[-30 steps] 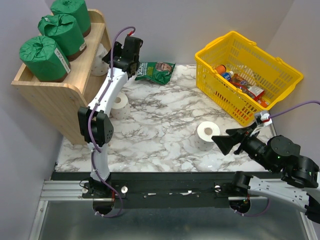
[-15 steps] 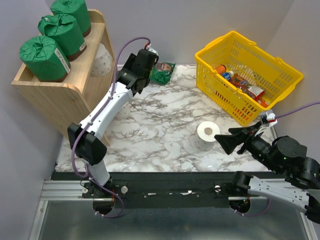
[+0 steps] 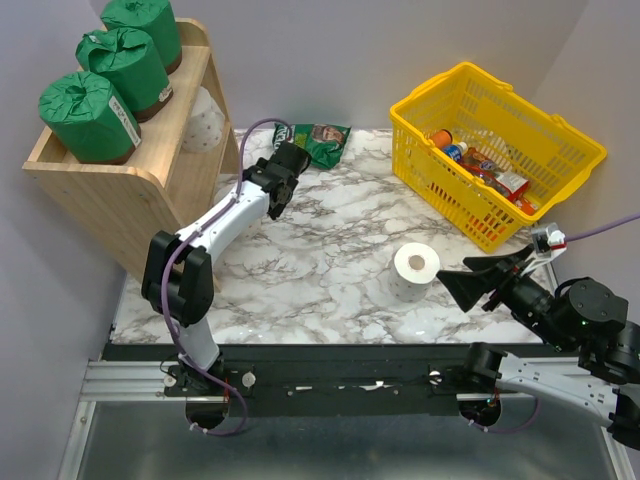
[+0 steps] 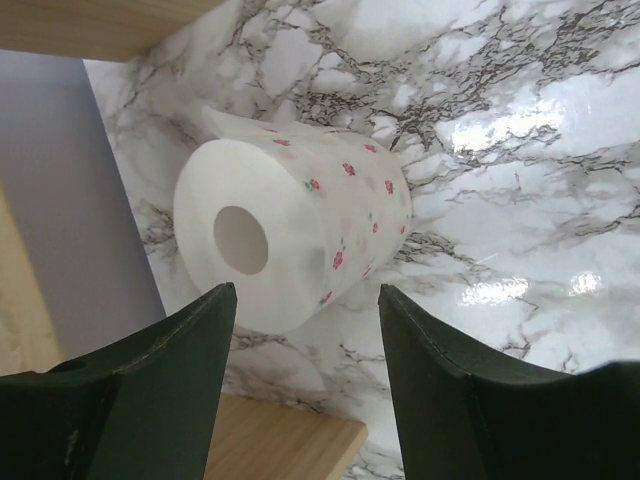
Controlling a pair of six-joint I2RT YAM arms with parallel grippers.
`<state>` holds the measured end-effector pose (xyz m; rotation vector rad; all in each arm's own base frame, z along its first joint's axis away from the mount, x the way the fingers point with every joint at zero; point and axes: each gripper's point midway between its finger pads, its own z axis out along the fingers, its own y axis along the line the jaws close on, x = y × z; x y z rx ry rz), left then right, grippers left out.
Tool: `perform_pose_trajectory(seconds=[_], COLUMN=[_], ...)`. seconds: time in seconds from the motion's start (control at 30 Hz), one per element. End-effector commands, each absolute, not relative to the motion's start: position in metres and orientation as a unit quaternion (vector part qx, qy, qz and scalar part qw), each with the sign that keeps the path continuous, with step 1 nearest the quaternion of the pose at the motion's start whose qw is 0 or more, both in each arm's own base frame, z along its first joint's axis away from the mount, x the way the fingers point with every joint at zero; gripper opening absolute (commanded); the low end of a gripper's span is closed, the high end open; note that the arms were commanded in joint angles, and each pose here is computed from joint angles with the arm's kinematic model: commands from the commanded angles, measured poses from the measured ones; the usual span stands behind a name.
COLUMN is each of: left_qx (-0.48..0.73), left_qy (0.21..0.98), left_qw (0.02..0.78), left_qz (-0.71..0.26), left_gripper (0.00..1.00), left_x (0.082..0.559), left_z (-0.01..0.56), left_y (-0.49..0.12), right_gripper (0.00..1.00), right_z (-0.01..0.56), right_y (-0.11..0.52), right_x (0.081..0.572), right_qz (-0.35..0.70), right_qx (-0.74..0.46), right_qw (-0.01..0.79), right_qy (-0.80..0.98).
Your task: Place and organize the paper towels onto the shelf
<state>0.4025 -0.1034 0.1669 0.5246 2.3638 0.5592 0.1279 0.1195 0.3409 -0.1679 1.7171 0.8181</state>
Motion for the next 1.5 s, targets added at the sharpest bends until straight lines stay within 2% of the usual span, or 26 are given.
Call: perform_pose_trajectory(seconds=[0.0,0.63,0.73,0.8,1.0,1.47], left_qx=[0.163,0.163,0.166,0.165,0.174,0.184], left_qy=[0.912,0.92,0.918,0.918,0.912,0.86], left_qw=[0.315,0.291,0.295,0.296,0.31,0.412], left_qz=[0.207,0.208,0.206,0.205,0.204,0.239], left_gripper=[0.68,0.69,0.63,0.56,0.41,0.41], left_x=[0.41,0.415,0.416,0.416,0.408,0.375], left_z=[0.145,0.107,0.109,0.112,0.139,0.28], left_y=[-0.092,-0.066,-0.067,-0.067,-0.076,-0.106], right_gripper=[0.93,0.93,0.93,0.93,0.93,0.93], right_z=[0.343,0.344,0.343,0.343,0.345,0.339], right_y=[0.109,0.114,0.115,0.116,0.118,0.126], right_x=[0.126,0.128,0.128,0.128,0.128,0.128], right_qz=[0.347,0.35,0.351,0.35,0.355,0.361], right_qx=[-0.064,-0.064,-0.064,-0.063,-0.065,-0.069], right_qw=[0.584,0.583,0.582,0.581,0.581,0.571], right_qy=[0.731,0.73,0.731,0.732,0.73,0.734])
